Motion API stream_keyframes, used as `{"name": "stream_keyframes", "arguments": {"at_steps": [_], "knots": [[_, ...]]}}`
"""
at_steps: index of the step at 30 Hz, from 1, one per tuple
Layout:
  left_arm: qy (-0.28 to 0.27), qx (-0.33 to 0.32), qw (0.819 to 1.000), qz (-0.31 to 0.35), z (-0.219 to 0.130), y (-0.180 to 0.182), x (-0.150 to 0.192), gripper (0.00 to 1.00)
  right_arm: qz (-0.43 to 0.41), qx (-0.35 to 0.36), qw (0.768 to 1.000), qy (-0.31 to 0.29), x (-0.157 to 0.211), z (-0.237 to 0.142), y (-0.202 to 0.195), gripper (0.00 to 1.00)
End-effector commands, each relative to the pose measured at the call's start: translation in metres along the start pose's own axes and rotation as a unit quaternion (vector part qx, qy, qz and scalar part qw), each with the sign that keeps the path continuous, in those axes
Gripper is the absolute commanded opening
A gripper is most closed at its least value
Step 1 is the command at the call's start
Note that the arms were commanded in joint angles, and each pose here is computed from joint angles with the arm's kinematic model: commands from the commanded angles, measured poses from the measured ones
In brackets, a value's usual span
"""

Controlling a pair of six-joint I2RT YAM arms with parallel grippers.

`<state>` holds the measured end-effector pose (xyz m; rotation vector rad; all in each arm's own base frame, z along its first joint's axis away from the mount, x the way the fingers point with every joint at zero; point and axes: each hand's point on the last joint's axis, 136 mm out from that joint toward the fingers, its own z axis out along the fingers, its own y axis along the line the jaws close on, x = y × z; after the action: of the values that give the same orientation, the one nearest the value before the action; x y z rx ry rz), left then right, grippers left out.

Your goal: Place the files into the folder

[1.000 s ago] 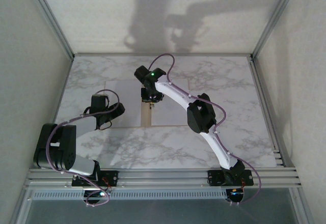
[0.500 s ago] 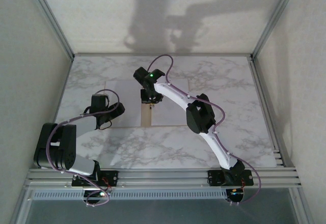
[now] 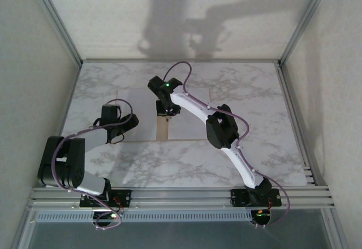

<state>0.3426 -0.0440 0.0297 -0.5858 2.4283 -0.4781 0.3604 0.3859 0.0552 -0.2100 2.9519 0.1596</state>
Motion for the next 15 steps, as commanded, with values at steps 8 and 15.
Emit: {"name": "stream_keyframes", "arguments": {"at_steps": [8,15], "knots": [[0.060,-0.030,0.998,-0.010,0.008,0.019,0.030,0.75,-0.015,0.081,0.995,0.054,0.028,0.040,-0.032,0.05],[0.062,-0.031,0.998,-0.010,0.009,0.020,0.031,0.75,-0.017,0.089,0.994,0.059,0.031,0.046,-0.035,0.06]]}}
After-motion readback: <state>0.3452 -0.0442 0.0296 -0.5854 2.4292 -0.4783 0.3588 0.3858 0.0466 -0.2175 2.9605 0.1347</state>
